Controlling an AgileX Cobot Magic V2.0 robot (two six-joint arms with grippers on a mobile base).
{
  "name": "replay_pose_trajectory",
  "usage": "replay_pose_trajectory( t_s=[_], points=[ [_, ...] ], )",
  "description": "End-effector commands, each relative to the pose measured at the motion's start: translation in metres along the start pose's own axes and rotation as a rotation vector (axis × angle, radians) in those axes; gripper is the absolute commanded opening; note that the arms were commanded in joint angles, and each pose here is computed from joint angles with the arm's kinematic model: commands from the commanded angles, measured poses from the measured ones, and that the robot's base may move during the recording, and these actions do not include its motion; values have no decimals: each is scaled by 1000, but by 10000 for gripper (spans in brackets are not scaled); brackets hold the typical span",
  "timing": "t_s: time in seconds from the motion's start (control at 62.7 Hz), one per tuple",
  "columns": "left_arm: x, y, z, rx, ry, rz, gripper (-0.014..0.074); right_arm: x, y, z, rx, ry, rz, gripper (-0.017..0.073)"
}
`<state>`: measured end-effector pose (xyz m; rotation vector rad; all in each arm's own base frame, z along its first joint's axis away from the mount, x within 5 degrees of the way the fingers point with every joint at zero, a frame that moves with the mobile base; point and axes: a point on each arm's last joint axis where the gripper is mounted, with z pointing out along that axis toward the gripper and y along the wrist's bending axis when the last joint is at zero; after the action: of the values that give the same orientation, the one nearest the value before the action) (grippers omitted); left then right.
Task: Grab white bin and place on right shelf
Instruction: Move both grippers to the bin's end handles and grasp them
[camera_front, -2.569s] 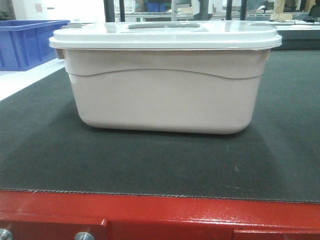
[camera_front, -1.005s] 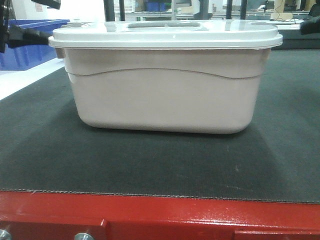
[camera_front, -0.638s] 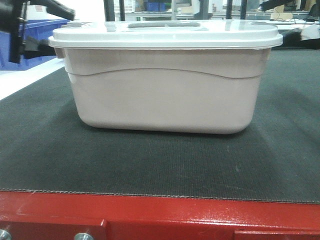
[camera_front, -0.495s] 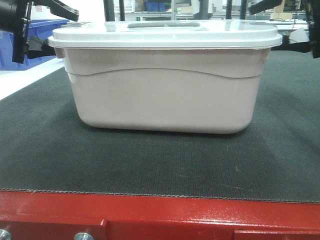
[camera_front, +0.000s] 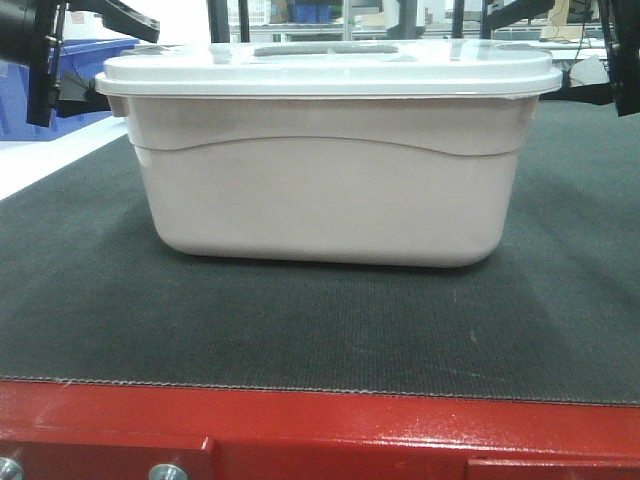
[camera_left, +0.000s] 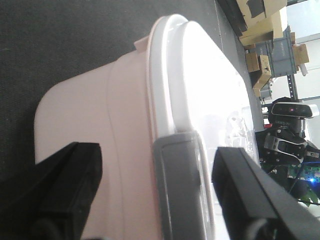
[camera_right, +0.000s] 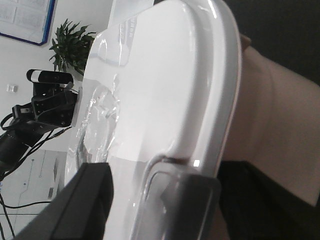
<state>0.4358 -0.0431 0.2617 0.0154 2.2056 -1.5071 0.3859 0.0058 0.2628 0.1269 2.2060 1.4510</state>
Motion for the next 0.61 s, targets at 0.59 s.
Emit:
replay_pose_trajectory(
  t_s=[0.59],
  points=[
    [8,-47,3,125,93,48,367,6,46,-15,-131,69,-110,541]
  ],
)
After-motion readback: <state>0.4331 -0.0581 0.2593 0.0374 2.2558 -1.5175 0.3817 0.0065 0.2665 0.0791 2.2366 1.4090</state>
